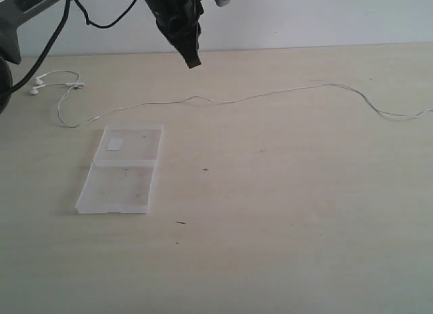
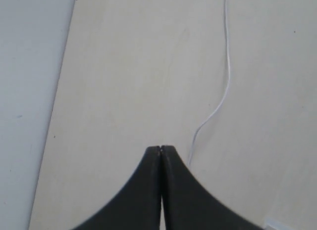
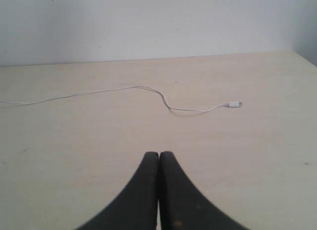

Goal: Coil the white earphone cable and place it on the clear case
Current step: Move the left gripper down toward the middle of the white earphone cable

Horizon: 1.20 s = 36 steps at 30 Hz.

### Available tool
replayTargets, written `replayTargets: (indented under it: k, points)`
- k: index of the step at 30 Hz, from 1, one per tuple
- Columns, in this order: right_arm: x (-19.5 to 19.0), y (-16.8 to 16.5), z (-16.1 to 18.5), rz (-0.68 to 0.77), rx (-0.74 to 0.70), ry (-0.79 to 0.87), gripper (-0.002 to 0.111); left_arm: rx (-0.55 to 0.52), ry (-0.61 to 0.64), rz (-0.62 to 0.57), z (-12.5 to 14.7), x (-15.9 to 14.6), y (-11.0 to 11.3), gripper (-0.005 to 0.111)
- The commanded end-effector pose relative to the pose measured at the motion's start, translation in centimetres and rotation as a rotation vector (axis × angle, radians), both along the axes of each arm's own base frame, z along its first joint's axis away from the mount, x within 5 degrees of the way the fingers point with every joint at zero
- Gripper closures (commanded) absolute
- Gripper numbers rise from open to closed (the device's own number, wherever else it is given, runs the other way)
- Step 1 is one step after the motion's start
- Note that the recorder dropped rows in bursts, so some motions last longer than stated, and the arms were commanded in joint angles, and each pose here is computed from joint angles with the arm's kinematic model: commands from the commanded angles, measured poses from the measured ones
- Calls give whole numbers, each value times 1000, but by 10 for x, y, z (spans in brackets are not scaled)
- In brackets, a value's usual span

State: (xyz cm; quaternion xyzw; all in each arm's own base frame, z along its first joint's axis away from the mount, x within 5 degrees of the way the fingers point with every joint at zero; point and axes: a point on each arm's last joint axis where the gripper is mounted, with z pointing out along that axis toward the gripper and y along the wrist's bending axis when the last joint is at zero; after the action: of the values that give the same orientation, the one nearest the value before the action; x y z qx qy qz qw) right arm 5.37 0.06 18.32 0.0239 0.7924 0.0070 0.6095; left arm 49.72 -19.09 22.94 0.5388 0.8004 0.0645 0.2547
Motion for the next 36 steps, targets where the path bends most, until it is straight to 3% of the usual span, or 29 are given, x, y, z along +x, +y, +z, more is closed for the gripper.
replayTargets:
  k: [1, 4, 11, 13, 20, 31, 36]
  points:
    - [0, 0, 0, -4, -11, -15, 108, 19, 1, -20, 3, -2, 0, 107]
    - [0, 0, 0, -4, -11, -15, 108, 20, 3, -20, 3, -2, 0, 102]
    - [0, 0, 0, -4, -11, -15, 108, 26, 3, -26, 3, -2, 0, 58]
    - [0, 0, 0, -4, -11, -15, 108, 47, -4, -47, 3, -2, 1, 51]
    - [0, 0, 0, -4, -11, -15, 108, 82, -38, -95, -10, 5, -1, 51]
    - [0, 0, 0, -4, -11, -15, 108, 106, 87, -91, -78, 12, -4, 51]
    - [0, 0, 0, -4, -11, -15, 108, 114, 108, -94, -95, 13, -5, 51]
